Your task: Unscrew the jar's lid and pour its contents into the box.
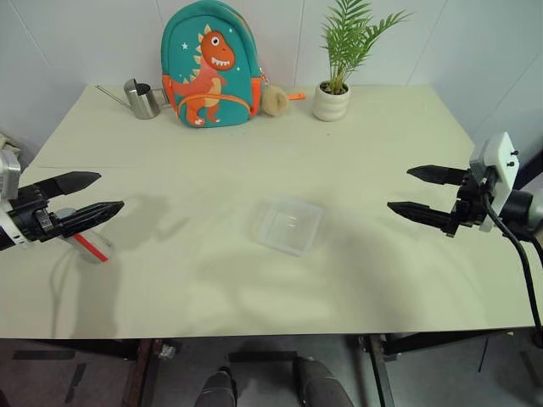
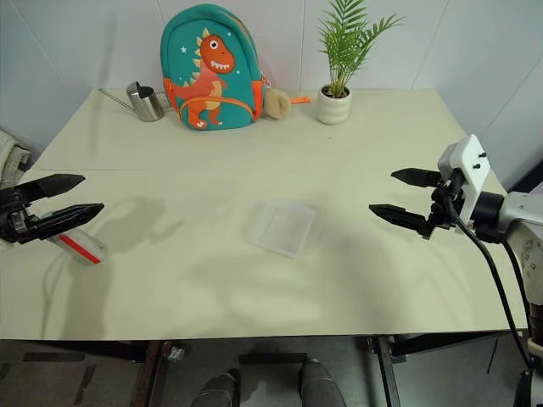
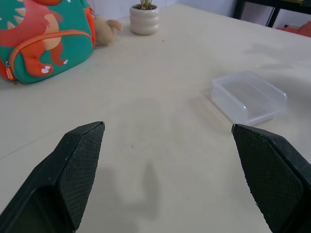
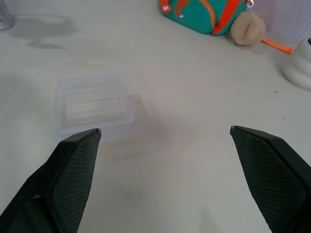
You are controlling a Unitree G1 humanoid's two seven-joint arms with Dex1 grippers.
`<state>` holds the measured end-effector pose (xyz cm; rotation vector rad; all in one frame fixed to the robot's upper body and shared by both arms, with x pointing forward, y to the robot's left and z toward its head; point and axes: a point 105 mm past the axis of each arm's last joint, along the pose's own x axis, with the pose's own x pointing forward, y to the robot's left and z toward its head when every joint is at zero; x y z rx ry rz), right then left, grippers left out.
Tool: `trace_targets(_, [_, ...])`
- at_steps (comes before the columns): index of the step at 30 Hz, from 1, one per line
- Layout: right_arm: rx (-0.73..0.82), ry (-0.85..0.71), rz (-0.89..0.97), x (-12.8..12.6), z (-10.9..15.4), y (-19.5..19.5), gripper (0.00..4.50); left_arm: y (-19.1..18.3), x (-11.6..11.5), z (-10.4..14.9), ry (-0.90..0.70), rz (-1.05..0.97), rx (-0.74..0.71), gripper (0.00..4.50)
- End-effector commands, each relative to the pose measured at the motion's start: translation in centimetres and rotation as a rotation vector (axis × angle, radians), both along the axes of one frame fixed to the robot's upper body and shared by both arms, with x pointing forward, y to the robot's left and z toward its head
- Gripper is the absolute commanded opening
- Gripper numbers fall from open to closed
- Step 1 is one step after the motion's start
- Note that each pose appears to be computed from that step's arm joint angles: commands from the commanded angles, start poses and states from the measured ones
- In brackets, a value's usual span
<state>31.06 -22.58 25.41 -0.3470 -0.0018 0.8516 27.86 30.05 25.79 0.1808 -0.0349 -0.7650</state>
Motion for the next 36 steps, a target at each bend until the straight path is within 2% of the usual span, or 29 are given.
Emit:
trace_targets(1, [0.013, -0.076, 0.010, -0.5, 1.6, 0.2, 4.50, -0.3, -0.2, 1.3, -0.051, -0.017, 0.006, 4.47])
trace_targets(7, [-0.011, -0.083, 0.045, -0.5, 1.2, 1.0, 4.50, -1.0, -0.6, 1.1, -0.044, -0.013, -0.007, 4.47])
trace_targets(12, [0.007, -0.116, 0.105, -0.2, 1.5, 2.2, 4.50, -1.4, 0.1, 1.7, -0.090, 0.011, -0.022, 4.47])
trace_targets(15, [-0.001, -0.083, 0.146, -0.1, 0.8, 2.6, 4.50, -3.1, 0.2, 1.9, -0.125, 0.037, -0.032, 4.47])
trace_targets(18, [0.015, -0.087, 0.213, 0.2, 0.6, 3.8, 4.50, -4.2, 0.7, 2.0, -0.195, 0.167, -0.059, 4.47])
trace_targets(20, [0.022, -0.084, 0.234, 0.7, 0.4, 4.0, 4.50, -5.3, 1.0, 1.1, -0.207, 0.288, -0.080, 4.47])
trace_targets(26, [0.024, -0.074, 0.290, 2.3, 0.4, 4.9, 4.50, -6.9, 0.4, 0.0, -0.226, 0.487, -0.175, 4.47])
trace_targets(32, [0.002, -0.041, 0.352, 3.9, -0.2, 5.3, 4.50, -4.4, -1.1, -2.6, -0.190, 0.903, -0.279, 4.47])
trace_targets(36, [0.016, -0.037, 0.399, 4.4, -0.3, 6.0, 4.50, -4.4, -1.9, -4.2, -0.175, 1.035, -0.304, 4.47])
